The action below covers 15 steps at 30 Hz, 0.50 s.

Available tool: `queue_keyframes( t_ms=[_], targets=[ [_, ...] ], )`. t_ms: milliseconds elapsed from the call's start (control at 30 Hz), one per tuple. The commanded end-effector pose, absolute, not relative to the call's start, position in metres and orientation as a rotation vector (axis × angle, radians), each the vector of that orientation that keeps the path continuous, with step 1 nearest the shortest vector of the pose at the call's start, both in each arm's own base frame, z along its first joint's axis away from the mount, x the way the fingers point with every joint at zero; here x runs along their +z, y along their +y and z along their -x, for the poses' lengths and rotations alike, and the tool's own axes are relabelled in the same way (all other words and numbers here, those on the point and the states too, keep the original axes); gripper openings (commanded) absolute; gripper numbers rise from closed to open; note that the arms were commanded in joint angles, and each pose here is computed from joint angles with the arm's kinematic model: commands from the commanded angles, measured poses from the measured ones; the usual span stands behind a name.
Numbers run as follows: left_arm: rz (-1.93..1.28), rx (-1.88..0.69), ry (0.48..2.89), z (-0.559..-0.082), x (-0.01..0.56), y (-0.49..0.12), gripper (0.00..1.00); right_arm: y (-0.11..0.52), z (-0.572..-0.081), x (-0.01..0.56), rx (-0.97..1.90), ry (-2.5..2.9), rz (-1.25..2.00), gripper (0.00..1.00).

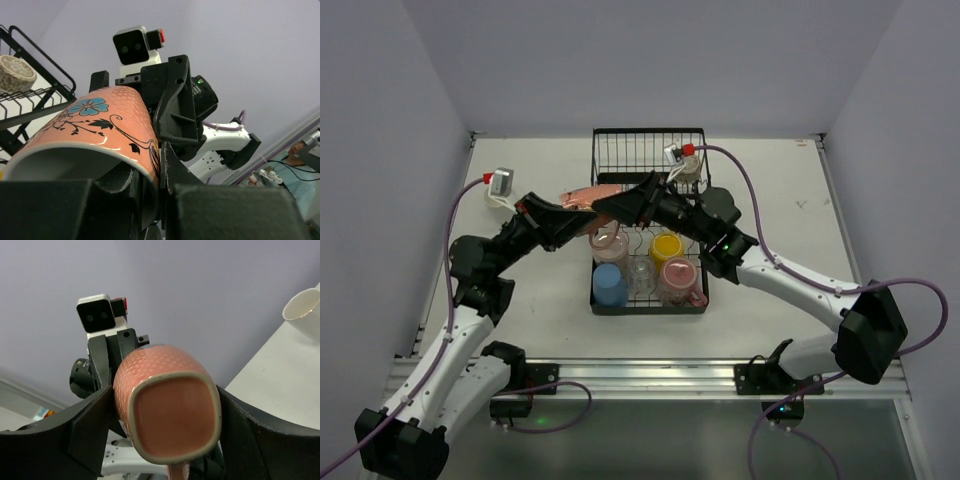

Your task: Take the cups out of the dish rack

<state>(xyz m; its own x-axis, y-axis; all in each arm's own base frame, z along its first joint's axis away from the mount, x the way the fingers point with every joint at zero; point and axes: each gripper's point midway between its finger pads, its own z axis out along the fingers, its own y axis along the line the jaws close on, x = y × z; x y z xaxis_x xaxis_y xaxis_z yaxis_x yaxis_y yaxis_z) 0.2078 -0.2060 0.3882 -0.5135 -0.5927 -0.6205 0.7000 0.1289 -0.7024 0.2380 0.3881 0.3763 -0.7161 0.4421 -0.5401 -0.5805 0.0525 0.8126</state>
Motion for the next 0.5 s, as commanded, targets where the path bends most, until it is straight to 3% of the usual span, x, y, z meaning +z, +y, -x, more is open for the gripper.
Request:
queue_keyframes(
  t_ms=[0,100,200,433,467],
  targets=[
    [-0.128,-1.527,1.245,-0.203,0.420,-0.196,0.00,0.381,-0.219,0.420,1.857,1.403,0.182,0.57],
    [-0.080,-1.468,1.246,-0.208,0.419,-0.189,0.00,0.375,-0.218,0.422,1.850,1.389,0.163,0.84],
    [-0.068,-1.417,1.229,-0.209,0.424,-0.183,0.00,0.363,-0.220,0.425,1.833,1.368,0.128,0.99],
    [-0.068,-1.222,1.235,-0.226,0.432,-0.171,0.00,0.329,-0.220,0.442,1.842,1.307,0.104,0.99],
    [-0.007,-1.149,1.365,-0.241,0.411,-0.167,0.00,0.324,-0.220,0.443,1.826,1.297,0.109,0.99]
  ],
)
